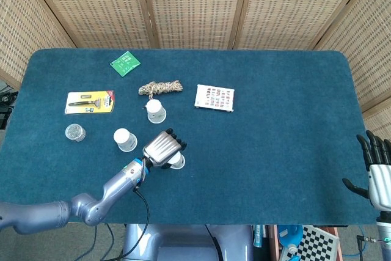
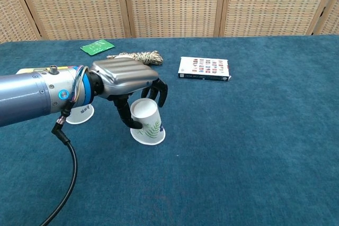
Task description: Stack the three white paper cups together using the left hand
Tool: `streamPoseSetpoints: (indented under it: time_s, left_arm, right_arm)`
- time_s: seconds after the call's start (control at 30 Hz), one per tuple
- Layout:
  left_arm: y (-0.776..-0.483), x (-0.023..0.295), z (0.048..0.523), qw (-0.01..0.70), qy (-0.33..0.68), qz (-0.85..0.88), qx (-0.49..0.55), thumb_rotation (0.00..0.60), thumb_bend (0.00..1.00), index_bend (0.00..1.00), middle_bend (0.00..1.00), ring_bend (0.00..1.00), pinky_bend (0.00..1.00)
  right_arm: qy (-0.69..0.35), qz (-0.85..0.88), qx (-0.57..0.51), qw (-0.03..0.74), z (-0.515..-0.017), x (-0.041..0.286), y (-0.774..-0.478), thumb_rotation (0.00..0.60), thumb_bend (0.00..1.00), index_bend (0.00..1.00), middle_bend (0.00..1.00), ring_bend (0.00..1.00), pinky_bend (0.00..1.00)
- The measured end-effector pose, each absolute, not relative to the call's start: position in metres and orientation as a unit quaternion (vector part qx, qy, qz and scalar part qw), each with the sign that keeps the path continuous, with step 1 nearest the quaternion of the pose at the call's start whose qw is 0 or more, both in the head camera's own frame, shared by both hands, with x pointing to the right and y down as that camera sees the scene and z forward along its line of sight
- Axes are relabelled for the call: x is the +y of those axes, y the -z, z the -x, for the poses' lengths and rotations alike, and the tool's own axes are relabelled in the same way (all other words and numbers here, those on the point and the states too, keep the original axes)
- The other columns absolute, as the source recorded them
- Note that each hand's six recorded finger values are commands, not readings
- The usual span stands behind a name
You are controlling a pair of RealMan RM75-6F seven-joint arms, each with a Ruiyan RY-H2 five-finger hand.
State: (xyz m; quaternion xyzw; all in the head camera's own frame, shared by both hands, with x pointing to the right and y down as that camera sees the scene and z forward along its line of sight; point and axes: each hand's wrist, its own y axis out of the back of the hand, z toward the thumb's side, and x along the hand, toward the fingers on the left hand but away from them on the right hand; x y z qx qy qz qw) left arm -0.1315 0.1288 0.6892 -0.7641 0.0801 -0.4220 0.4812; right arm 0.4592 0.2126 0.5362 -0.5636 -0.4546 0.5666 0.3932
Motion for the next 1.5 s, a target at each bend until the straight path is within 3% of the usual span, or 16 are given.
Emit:
streamPoseSetpoints:
  time_s: [0.37,0.8,1.2,1.5]
  left_arm:
    - [-0.651,0.101,0.150,0.482,0.421,0.756,0.137,0.600,0.23,0.40,0.53,0.41,0.26]
    - [-0.603,0.064,0.240,0.441,0.459,0.740,0.215,0.600,0.23,0.40,0.53,0.41,0.25]
    - [-0.619,0.059,0.296,0.415,0.495,0.730,0.224,0.600,0.23,0.40,0.51,0.41,0.23]
    - [-0.635,0.064,0.312,0.406,0.507,0.731,0.212,0.600,0.23,0.40,0.51,0.41,0.23]
  right_arm:
    - [-0.567,0.568,-0.450,0.392,-0.457,0.213,-0.538,0.600,0.00,0.00,0.00,0.00,0.00]
    - [-0.564,0.574,-0.450,0.387,-0.454,0.214,-0.540,0.600,0.00,0.00,0.00,0.00,0.00]
    - [-0.567,0.574,-0.450,0.383,-0.455,0.214,-0.541,0.600,0.00,0.00,0.00,0.00,0.00]
    - [-0.567,0.573,-0.452,0.382,-0.456,0.213,-0.539,0.600,0.00,0.00,0.00,0.00,0.00]
